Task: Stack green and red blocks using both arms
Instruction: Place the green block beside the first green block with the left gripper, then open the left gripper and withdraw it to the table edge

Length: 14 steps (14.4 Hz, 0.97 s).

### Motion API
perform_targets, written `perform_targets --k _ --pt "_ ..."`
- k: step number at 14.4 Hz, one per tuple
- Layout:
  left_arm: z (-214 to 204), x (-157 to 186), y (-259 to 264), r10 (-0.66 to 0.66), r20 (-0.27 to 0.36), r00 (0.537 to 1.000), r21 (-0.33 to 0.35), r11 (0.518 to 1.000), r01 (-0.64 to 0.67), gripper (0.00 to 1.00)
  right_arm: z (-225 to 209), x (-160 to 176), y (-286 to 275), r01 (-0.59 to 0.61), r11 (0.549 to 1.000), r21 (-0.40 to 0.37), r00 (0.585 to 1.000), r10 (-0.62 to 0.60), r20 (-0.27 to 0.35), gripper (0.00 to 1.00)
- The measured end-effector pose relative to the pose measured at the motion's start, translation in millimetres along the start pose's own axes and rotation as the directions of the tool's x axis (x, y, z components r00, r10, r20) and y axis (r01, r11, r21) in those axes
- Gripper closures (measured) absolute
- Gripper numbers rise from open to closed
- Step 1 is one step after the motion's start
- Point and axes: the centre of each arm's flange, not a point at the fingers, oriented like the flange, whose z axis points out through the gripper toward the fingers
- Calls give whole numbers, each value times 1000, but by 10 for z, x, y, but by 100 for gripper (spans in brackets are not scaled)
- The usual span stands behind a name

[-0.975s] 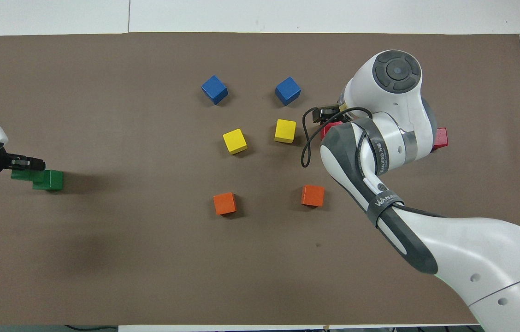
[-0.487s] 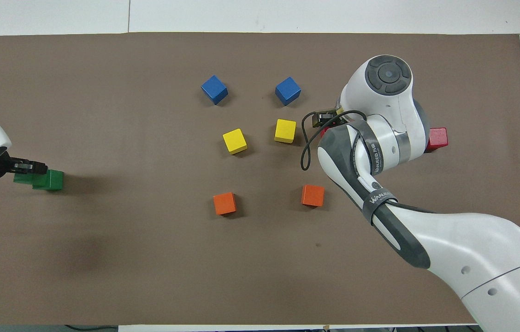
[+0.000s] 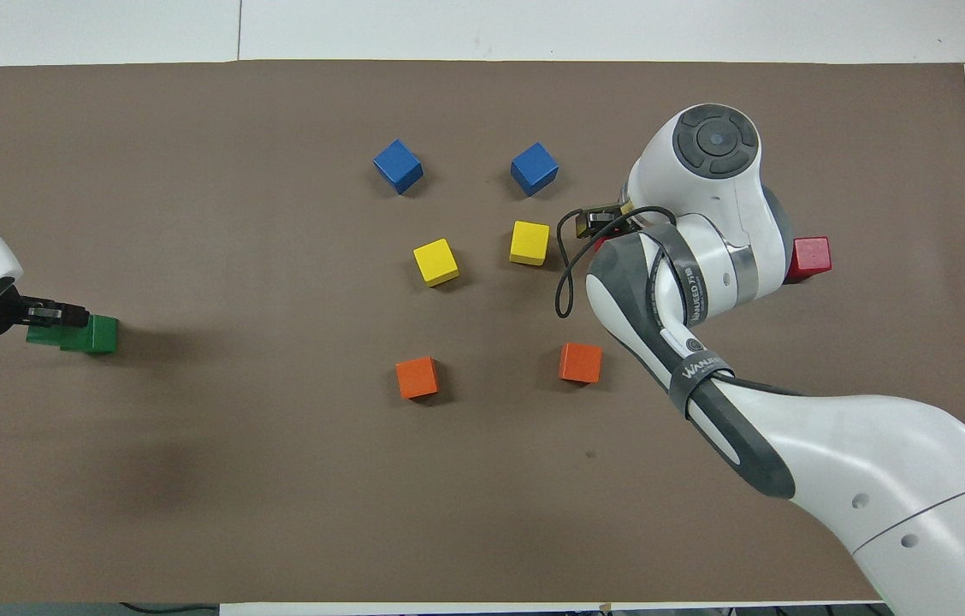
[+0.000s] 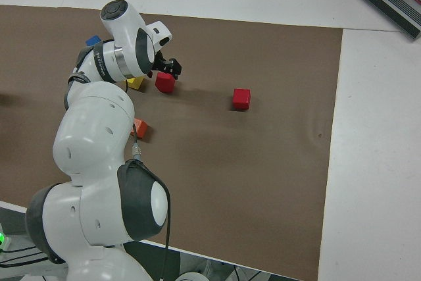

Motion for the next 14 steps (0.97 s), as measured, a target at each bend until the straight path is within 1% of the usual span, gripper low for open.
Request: perform_targets --k 1,2,5,6,7,10,11,13,14 --pt "0 -5 2 0 -3 1000 1 1000 0 45 19 2 -7 1 1000 0 1000 -1 0 0" --pt "6 -12 4 1 -4 1000 2 1000 -1 41 43 3 -12 1 1000 0 1000 -1 0 0" --pt "31 -28 7 1 -2 1000 1 1000 -1 7 93 18 -20 2 1000 3 1000 -2 -7 0" --pt "30 -28 5 1 -3 1000 2 1000 -1 0 110 19 -21 2 1000 3 1000 -2 -6 0" --pt "29 -27 4 1 -4 1000 2 1000 -1 0 133 20 -22 2 1000 3 1000 -2 -5 2" --pt "-59 22 -13 1 -17 1000 7 1000 -1 0 193 38 -27 2 1000 8 1000 -2 -19 0" --pt "-152 73 -24 4 -26 1000 11 1000 -4 0 220 40 -30 2 1000 9 1000 -2 -21 0" --pt "-466 225 -26 14 -41 999 15 1000 -14 0 259 35 -32 3 1000 8 1000 -3 -17 0" --pt "-650 294 -19 20 -43 999 15 1000 -19 0 269 30 -31 3 1000 7 1000 -3 -15 9"
